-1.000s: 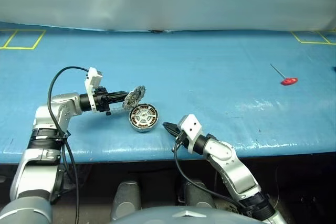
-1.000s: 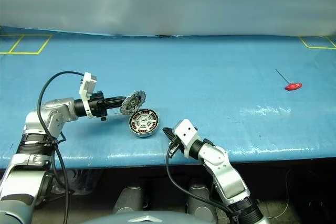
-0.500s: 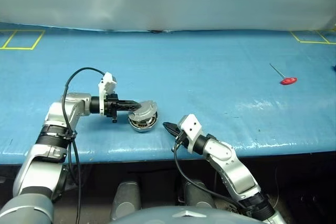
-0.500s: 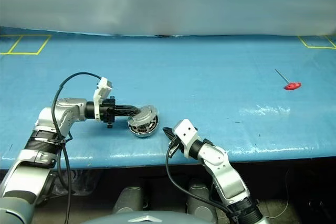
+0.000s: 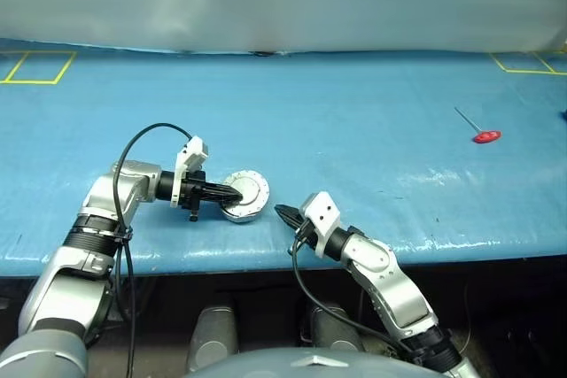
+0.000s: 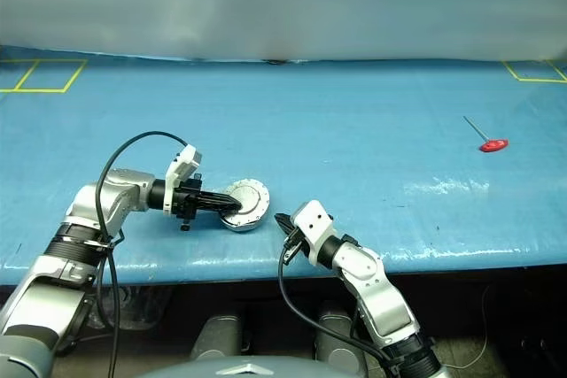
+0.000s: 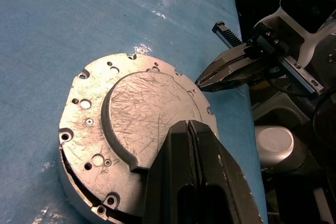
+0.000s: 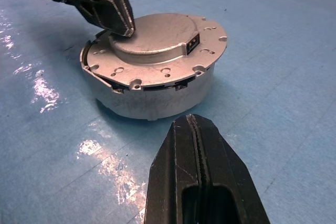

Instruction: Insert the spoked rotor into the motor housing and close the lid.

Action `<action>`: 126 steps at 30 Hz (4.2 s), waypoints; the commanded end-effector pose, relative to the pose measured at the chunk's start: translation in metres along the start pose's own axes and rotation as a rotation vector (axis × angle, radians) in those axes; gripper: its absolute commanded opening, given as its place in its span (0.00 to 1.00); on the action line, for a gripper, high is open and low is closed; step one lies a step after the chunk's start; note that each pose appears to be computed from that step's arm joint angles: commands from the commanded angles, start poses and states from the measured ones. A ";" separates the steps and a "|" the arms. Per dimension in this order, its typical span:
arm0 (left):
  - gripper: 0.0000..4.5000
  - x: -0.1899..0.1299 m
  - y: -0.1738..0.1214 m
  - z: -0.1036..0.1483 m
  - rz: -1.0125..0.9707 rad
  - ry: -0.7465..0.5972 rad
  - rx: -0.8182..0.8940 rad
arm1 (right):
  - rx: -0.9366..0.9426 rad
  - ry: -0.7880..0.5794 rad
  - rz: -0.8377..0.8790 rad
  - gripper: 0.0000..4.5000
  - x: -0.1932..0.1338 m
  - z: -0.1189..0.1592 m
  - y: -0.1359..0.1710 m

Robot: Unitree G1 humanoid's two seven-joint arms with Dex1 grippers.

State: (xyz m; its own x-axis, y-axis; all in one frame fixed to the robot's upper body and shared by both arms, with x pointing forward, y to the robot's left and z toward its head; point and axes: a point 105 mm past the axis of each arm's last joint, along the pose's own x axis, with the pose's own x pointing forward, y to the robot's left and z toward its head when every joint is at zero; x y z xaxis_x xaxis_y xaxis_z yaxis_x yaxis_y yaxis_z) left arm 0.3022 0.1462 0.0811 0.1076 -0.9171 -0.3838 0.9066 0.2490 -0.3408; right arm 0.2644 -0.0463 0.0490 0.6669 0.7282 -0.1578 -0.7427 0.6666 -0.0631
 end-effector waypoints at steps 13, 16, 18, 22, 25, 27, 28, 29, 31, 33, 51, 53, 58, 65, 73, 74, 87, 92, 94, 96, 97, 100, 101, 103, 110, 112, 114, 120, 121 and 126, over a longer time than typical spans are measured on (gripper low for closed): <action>0.00 -0.023 -0.060 0.028 0.237 -0.400 0.207 | 0.058 -0.132 0.006 0.26 -0.001 0.054 -0.021; 0.00 -0.017 -0.063 0.012 0.396 -0.396 0.270 | 0.028 -0.112 0.048 0.49 0.008 0.057 -0.015; 0.00 -0.011 -0.068 0.001 0.460 -0.374 0.317 | 0.020 -0.118 0.076 0.63 0.014 0.061 -0.010; 0.00 -0.007 -0.072 -0.010 0.584 -0.424 0.319 | -0.001 -0.121 0.119 0.93 0.025 0.069 -0.003; 0.00 -0.010 -0.071 -0.018 0.693 -0.485 0.286 | -0.017 -0.127 0.165 1.00 0.035 0.075 0.004; 0.00 -0.014 -0.070 -0.020 0.767 -0.517 0.277 | -0.028 -0.119 0.194 1.00 0.041 0.076 0.009; 0.00 -0.017 -0.069 -0.021 0.804 -0.532 0.273 | -0.034 -0.106 0.209 1.00 0.044 0.076 0.011; 0.00 -0.018 -0.068 -0.022 0.833 -0.544 0.271 | -0.042 -0.093 0.222 1.00 0.047 0.075 0.013; 0.00 -0.021 -0.068 -0.024 0.881 -0.569 0.260 | -0.063 -0.063 0.260 1.00 0.053 0.073 0.018; 0.00 -0.022 -0.069 -0.028 0.909 -0.576 0.261 | -0.065 -0.040 0.291 1.00 0.057 0.072 0.023; 0.00 0.001 -0.080 -0.051 0.890 -0.480 0.254 | -0.066 0.141 0.336 1.00 0.079 0.057 0.014; 0.00 0.002 -0.080 -0.052 0.884 -0.480 0.247 | -0.062 0.144 0.326 1.00 0.079 0.056 0.012; 0.00 0.004 -0.079 -0.052 0.872 -0.484 0.243 | -0.055 0.143 0.314 1.00 0.078 0.056 0.008; 0.00 0.003 -0.077 -0.053 0.867 -0.489 0.234 | -0.048 0.123 0.326 0.87 0.075 0.061 0.012; 0.00 0.002 -0.077 -0.054 0.863 -0.485 0.232 | -0.065 0.112 0.357 0.70 0.072 0.065 0.024; 0.00 0.001 -0.077 -0.055 0.864 -0.484 0.231 | -0.066 0.110 0.359 0.70 0.072 0.066 0.027; 0.00 0.000 -0.076 -0.055 0.859 -0.485 0.222 | -0.087 0.102 0.362 0.70 0.072 0.058 0.039; 0.00 0.000 -0.076 -0.055 0.855 -0.482 0.218 | -0.091 0.108 0.383 0.70 0.072 0.049 0.034; 0.00 0.000 -0.077 -0.055 0.853 -0.483 0.216 | -0.103 0.111 0.387 0.70 0.072 0.047 0.031; 0.00 0.000 -0.077 -0.055 0.851 -0.484 0.214 | -0.112 0.104 0.394 0.70 0.073 0.049 0.029; 0.00 0.000 -0.077 -0.055 0.851 -0.484 0.214 | -0.120 0.097 0.397 0.70 0.074 0.051 0.029; 0.00 0.000 -0.077 -0.055 0.850 -0.485 0.212 | -0.156 0.081 0.405 0.70 0.076 0.057 0.027; 0.00 0.000 -0.077 -0.055 0.850 -0.486 0.212 | -0.165 0.075 0.408 0.70 0.077 0.060 0.026; 0.00 0.000 -0.077 -0.055 0.850 -0.489 0.210 | -0.182 0.067 0.418 0.70 0.078 0.066 0.026; 0.00 0.001 -0.077 -0.055 0.842 -0.492 0.206 | -0.194 0.086 0.461 0.70 0.080 0.067 0.026; 0.00 0.001 -0.077 -0.055 0.841 -0.491 0.205 | -0.199 0.101 0.475 0.70 0.079 0.063 0.027; 0.00 0.001 -0.077 -0.056 0.842 -0.490 0.204 | -0.192 0.110 0.488 0.70 0.079 0.060 0.028; 0.00 0.001 -0.077 -0.056 0.841 -0.489 0.203 | -0.172 0.118 0.480 0.70 0.079 0.052 0.028; 0.00 0.001 -0.077 -0.056 0.840 -0.489 0.202 | -0.165 0.115 0.479 0.70 0.079 0.051 0.028; 0.00 0.002 -0.077 -0.056 0.833 -0.489 0.201 | -0.171 0.090 0.488 0.70 0.080 0.050 0.028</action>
State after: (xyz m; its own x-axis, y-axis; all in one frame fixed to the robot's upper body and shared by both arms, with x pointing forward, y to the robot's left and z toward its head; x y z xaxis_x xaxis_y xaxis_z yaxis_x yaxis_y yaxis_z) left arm 0.2100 0.1439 0.0543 0.8652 -0.4998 -0.0397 0.5012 0.8640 0.0481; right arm 0.3001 0.0363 0.0786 0.2469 0.9142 -0.3213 -0.9687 0.2244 -0.1059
